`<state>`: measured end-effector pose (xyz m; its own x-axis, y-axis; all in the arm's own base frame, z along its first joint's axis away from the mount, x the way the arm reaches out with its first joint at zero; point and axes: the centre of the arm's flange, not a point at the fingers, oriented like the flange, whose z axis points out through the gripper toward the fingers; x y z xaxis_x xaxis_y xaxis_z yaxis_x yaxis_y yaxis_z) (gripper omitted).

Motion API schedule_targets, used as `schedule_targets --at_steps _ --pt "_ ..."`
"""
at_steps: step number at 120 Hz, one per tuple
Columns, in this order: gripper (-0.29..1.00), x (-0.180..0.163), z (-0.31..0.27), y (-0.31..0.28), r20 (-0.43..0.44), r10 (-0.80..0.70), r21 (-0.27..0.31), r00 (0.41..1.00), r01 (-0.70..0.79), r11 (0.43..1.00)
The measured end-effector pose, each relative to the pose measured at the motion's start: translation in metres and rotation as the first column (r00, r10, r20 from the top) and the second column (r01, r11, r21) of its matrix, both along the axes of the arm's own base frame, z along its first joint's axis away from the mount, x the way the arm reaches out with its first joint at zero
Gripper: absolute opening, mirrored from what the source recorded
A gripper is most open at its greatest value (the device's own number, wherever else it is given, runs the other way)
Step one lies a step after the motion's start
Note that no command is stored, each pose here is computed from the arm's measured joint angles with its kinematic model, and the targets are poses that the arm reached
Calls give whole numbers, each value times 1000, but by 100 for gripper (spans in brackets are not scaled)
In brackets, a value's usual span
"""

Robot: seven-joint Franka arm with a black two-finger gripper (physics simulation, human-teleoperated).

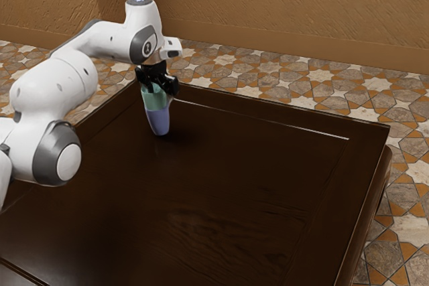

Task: Place the right cup onto the left cup

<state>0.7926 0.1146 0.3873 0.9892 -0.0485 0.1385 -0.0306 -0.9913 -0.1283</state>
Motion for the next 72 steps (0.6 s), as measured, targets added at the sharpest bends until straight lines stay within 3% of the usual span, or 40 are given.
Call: schedule_targets --at_steps 28,48,72 --pt "65 -23 50 -24 -1 -25 -8 1000 25 1000" --pt "68 -94 117 -43 -34 -40 -36 999 39 999" --pt "69 -194 167 -21 -120 4 -78 993 -14 997"
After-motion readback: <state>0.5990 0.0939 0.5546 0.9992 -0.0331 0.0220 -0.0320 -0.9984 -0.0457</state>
